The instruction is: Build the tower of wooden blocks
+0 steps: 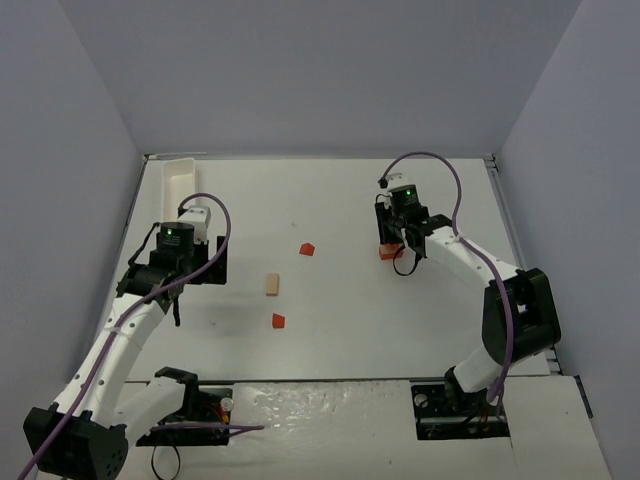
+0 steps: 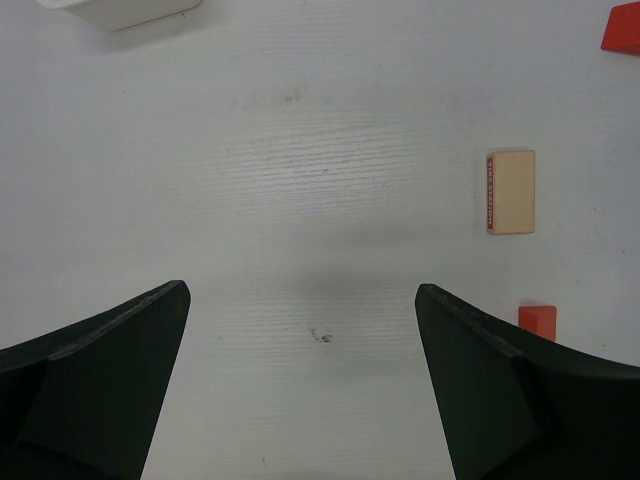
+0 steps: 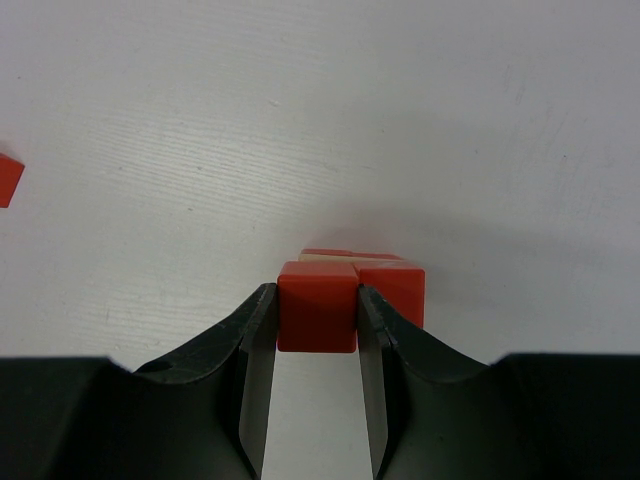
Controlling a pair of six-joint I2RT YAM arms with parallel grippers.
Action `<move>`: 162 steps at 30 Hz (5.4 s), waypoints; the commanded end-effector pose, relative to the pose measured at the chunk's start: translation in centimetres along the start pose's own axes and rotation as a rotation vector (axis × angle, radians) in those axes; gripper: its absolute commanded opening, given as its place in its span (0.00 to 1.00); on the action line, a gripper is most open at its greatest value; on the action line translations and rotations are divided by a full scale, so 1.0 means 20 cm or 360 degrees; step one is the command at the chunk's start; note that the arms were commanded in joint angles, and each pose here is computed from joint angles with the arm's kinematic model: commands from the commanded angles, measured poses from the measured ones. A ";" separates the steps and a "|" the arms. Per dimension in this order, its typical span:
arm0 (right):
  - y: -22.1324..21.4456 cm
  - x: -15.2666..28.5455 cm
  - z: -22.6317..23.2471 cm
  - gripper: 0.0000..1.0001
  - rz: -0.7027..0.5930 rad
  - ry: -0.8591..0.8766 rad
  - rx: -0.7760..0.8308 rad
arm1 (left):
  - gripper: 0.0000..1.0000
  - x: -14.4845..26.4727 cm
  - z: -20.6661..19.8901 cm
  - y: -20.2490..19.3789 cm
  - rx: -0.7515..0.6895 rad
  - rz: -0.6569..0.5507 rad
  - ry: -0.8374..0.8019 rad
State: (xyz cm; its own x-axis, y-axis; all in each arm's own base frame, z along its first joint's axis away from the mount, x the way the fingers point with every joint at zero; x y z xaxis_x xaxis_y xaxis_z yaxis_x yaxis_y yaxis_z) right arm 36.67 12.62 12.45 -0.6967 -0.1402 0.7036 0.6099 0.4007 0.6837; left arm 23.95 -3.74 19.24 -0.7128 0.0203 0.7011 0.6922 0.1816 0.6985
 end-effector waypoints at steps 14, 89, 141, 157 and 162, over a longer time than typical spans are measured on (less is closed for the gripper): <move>0.03 -0.03 -0.02 0.06 -0.0060 -0.0030 -0.0032 | 0.95 0.01 -0.03 0.09 0.0001 -0.0111 -0.0038; 0.03 -0.01 -0.04 0.32 -0.0075 -0.0071 -0.0024 | 0.95 0.01 -0.03 0.09 0.0000 -0.0097 -0.0050; -0.02 0.01 -0.08 1.00 -0.0003 -0.0098 -0.0182 | 0.95 0.05 -0.04 0.10 0.0007 -0.0143 -0.0079; -0.07 -0.06 -0.07 1.00 0.0070 -0.0021 -0.0174 | 0.95 0.03 -0.04 0.09 0.0004 -0.0120 -0.0071; -0.08 -0.08 -0.07 1.00 0.0075 -0.0022 -0.0167 | 0.95 0.03 -0.04 0.10 0.0004 -0.0123 -0.0069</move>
State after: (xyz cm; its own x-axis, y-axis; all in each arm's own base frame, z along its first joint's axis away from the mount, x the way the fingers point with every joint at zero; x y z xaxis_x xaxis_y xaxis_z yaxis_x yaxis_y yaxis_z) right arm 36.18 10.78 9.24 -0.6343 -0.0953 0.7672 0.7103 0.3198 0.6270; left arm 23.78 -3.86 19.65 -0.7241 0.0337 0.6889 0.6820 0.1840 0.7079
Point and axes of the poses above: each gripper's point midway between its finger pads, its own x axis back along the fingers, its own z axis along the line the jaws close on, y = z × x, the point moved 3 cm from there along x, back along the fingers, and after that the axes turned 14 degrees about x, right-handed, at the moved point
